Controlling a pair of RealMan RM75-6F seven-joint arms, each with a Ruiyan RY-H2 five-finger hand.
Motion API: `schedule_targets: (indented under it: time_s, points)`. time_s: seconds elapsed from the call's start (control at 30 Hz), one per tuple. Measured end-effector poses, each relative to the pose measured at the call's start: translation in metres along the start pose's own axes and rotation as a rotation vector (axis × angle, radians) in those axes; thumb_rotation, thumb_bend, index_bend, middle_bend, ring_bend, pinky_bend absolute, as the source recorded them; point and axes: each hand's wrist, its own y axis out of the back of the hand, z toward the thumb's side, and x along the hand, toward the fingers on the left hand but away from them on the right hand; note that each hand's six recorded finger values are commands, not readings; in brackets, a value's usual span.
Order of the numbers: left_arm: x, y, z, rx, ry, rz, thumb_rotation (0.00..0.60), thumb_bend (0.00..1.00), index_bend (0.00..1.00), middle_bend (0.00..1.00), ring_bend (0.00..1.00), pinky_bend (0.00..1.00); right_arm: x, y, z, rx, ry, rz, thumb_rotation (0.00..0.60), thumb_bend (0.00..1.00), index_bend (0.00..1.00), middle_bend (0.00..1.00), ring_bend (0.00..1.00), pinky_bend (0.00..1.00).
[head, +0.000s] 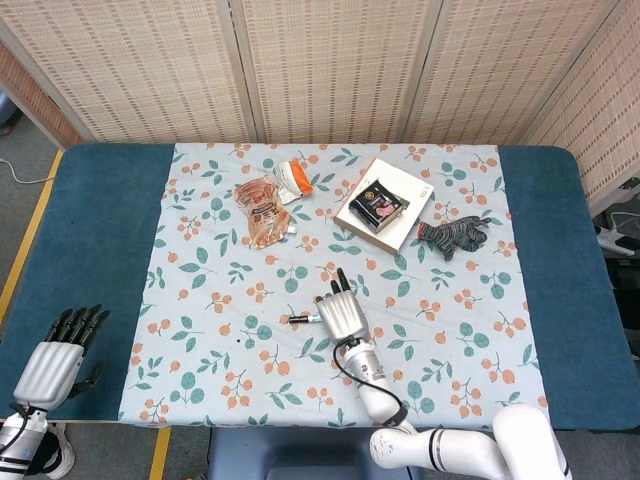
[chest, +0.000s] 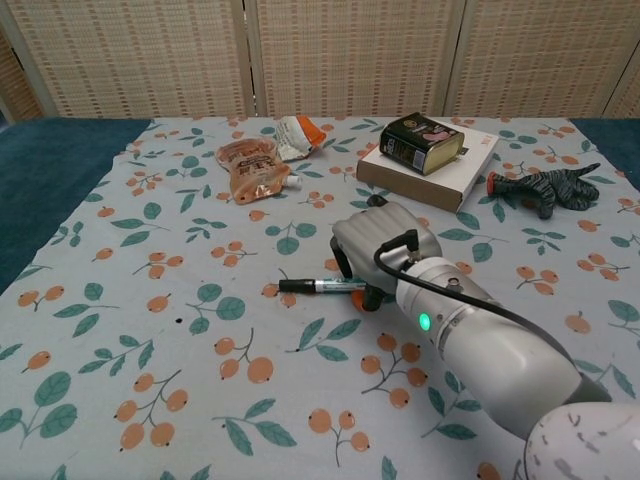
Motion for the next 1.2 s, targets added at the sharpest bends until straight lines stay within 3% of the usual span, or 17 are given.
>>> schedule_targets:
  time_s: [0.4, 0.57, 0.77, 0.97, 1.2]
  points:
    - [0.007, -0.005, 0.008, -0.031, -0.054, 0.001, 0.6, 0.47, 0.07, 0.0, 0.0, 0.08, 0.006, 0.002, -0.012, -0.032, 0.027, -0.046, 0.6, 0.42, 0.8, 0.72, 0.35, 0.0]
    - [0.018, -0.011, 0.022, -0.051, -0.1, -0.002, 0.6, 0.5, 0.18, 0.15, 0.07, 0.26, 0.009, 0.013, -0.018, -0.041, 0.039, -0.073, 0.6, 0.42, 0.8, 0.72, 0.35, 0.0]
    - [0.069, -0.023, 0.078, -0.123, -0.205, -0.019, 0.6, 0.49, 0.28, 0.28, 0.2, 0.42, 0.02, 0.035, -0.023, -0.107, 0.077, -0.1, 0.6, 0.42, 0.8, 0.72, 0.35, 0.0]
    - [0.111, -0.028, 0.136, -0.143, -0.252, -0.002, 0.6, 0.42, 0.31, 0.31, 0.22, 0.45, 0.018, 0.04, -0.021, -0.131, 0.088, -0.095, 0.6, 0.42, 0.8, 0.72, 0.35, 0.0]
    - [0.144, -0.04, 0.189, -0.195, -0.248, -0.005, 0.6, 0.39, 0.3, 0.34, 0.25, 0.5, 0.011, 0.043, -0.01, -0.151, 0.092, -0.094, 0.6, 0.42, 0.8, 0.72, 0.35, 0.0]
